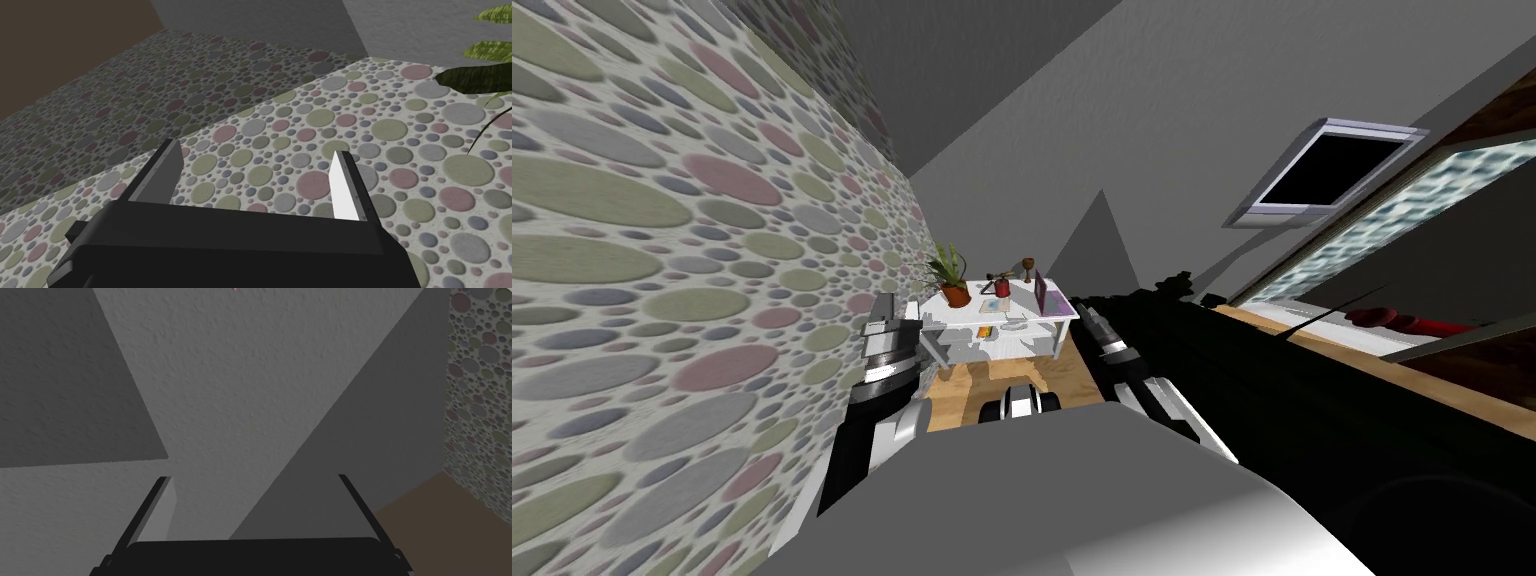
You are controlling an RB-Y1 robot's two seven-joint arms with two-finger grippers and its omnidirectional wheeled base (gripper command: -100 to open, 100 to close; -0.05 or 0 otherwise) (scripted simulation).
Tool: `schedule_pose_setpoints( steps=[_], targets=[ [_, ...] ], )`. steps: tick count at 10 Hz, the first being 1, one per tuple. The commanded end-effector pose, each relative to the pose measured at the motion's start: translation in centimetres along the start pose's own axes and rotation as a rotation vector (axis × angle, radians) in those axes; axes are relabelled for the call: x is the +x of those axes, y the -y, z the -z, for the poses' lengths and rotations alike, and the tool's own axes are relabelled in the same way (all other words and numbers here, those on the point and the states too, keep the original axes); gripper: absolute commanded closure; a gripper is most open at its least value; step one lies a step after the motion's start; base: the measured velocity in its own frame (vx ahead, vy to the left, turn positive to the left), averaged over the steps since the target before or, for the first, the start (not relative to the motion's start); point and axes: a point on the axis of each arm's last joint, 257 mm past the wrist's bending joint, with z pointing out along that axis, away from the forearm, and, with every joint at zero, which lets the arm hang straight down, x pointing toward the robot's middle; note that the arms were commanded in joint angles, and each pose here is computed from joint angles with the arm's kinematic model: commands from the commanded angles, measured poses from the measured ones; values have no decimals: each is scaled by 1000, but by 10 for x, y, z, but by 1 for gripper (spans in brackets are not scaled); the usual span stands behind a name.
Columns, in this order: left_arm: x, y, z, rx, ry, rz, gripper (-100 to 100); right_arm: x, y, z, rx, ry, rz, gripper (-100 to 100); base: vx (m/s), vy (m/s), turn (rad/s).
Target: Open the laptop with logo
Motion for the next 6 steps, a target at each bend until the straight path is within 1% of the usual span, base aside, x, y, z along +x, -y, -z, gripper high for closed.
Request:
schedule_pose_setpoints(
  steps=[1, 2, 3, 4, 5, 6],
  targets=[
    [0, 0, 0, 0, 0, 0, 0, 2, 19, 5, 44, -40, 128, -100, 46, 80, 62],
    [0, 0, 0, 0, 0, 0, 0, 4, 31, 8, 70, -62, 190, -100, 61, 91, 114],
    [0, 0, 0, 0, 0, 0, 0, 5, 31, 9, 69, -67, 210, -100, 58, 74, 47],
    [0, 0, 0, 0, 0, 0, 0, 6, 43, 12, 95, -92, 281, -100, 54, 64, 74],
    [0, 0, 0, 0, 0, 0, 0, 6, 43, 12, 95, -93, 288, -100, 42, 47, 41],
    [0, 0, 0, 0, 0, 0, 0, 7, 56, 16, 120, -119, 365, -100, 46, 54, 75]
  ],
)
